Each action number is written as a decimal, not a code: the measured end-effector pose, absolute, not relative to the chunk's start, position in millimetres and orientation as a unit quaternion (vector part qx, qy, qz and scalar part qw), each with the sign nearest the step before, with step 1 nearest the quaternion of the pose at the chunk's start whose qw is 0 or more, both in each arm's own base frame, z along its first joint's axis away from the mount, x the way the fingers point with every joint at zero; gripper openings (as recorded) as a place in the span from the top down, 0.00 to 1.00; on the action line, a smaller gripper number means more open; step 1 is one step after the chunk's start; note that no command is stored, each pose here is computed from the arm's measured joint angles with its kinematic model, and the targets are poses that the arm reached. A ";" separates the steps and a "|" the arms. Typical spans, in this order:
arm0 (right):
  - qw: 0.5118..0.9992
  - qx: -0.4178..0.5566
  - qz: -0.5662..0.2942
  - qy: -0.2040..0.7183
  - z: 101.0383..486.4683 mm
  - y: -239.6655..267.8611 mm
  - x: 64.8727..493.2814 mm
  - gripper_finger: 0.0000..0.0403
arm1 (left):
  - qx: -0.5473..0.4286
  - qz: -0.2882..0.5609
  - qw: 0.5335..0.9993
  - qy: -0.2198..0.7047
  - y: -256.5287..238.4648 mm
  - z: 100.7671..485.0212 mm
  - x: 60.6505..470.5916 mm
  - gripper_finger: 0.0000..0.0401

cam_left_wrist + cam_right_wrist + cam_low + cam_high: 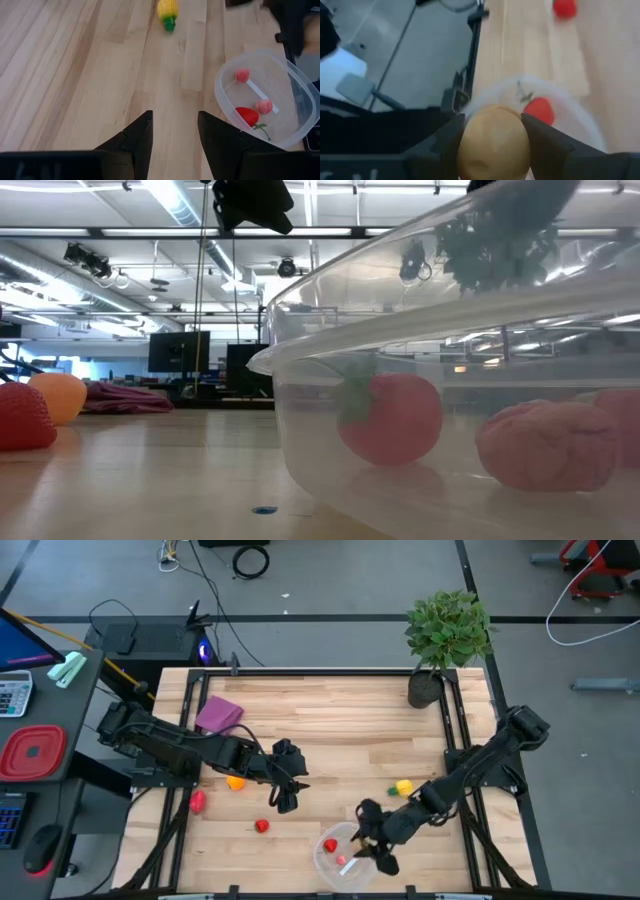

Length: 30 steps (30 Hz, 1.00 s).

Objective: Pick and placing Produce into tupperware
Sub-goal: Put the potato into the transparent bin

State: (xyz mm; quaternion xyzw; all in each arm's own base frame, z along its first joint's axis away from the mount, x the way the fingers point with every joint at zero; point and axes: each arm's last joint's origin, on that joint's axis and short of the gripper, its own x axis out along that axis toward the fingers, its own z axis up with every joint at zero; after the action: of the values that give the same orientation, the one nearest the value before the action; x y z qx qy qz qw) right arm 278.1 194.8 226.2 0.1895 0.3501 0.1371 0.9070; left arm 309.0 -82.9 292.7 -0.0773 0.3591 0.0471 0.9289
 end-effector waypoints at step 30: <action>0.879 0.137 0.166 0.426 140.9 214.8 301.2 0.48 | -0.079 0.046 0.930 0.355 -83.1 293.3 309.6 0.60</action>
State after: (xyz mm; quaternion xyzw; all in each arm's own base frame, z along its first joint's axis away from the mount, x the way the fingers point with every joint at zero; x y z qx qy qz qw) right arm 301.2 214.8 140.9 0.1371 0.4260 0.1659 0.8788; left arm 309.6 -83.1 293.3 -0.0785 0.3554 0.0464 0.9302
